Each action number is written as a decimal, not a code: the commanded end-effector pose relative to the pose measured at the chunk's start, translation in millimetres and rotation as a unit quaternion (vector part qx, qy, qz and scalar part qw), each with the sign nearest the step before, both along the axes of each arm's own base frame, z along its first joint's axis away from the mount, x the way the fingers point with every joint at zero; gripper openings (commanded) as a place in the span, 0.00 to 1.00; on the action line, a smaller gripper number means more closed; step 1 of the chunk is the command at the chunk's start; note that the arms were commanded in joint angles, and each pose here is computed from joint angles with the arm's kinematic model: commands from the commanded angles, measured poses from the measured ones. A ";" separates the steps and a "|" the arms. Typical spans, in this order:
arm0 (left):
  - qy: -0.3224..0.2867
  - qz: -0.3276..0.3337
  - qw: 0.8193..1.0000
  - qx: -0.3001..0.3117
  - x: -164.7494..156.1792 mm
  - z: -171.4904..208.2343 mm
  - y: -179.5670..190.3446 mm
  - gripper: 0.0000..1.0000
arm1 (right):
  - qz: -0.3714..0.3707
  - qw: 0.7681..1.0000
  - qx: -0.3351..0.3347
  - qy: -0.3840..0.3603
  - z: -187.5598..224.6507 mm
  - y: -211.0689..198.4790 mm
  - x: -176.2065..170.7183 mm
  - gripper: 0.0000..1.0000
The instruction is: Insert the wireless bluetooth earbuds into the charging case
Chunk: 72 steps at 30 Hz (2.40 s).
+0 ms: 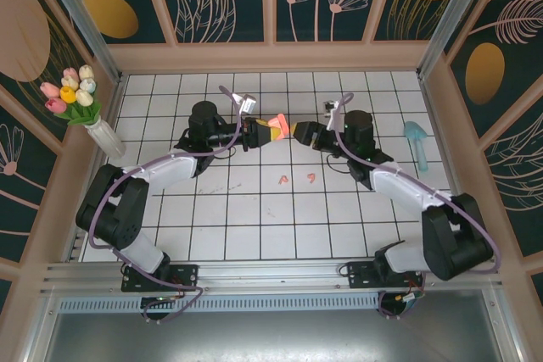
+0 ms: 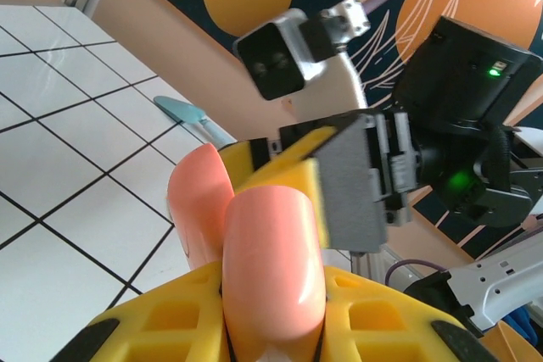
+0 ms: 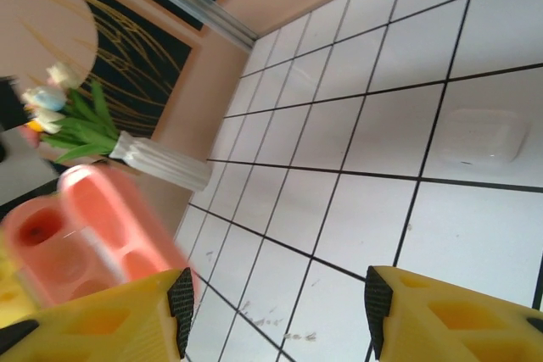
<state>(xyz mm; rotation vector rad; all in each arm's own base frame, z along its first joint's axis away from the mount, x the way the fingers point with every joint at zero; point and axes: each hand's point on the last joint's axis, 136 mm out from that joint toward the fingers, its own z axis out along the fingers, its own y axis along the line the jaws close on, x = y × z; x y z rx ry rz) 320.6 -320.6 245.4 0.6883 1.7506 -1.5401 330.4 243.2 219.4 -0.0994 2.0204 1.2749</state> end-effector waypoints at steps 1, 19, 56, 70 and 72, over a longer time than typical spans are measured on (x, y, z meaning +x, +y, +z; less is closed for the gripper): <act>-0.038 -0.015 0.999 -0.019 -9.8 20.1 -0.4 0.04 | 0.042 0.998 0.036 -0.041 26.7 1.0 -20.9 0.58; -0.035 0.044 0.993 -0.107 -1.4 47.0 10.7 0.03 | 0.025 0.984 0.174 -0.029 54.0 9.6 -10.4 0.52; -0.024 0.089 0.980 -0.178 5.2 56.4 21.0 0.00 | 0.087 0.965 0.247 -0.032 89.9 60.0 7.9 0.37; -0.021 0.099 0.979 -0.179 9.3 53.2 20.6 0.06 | 0.095 0.962 0.252 -0.037 96.1 59.5 3.1 0.10; -0.020 0.100 0.979 -0.179 9.9 52.8 20.7 0.09 | 0.094 0.963 0.252 -0.036 96.1 58.9 3.4 0.08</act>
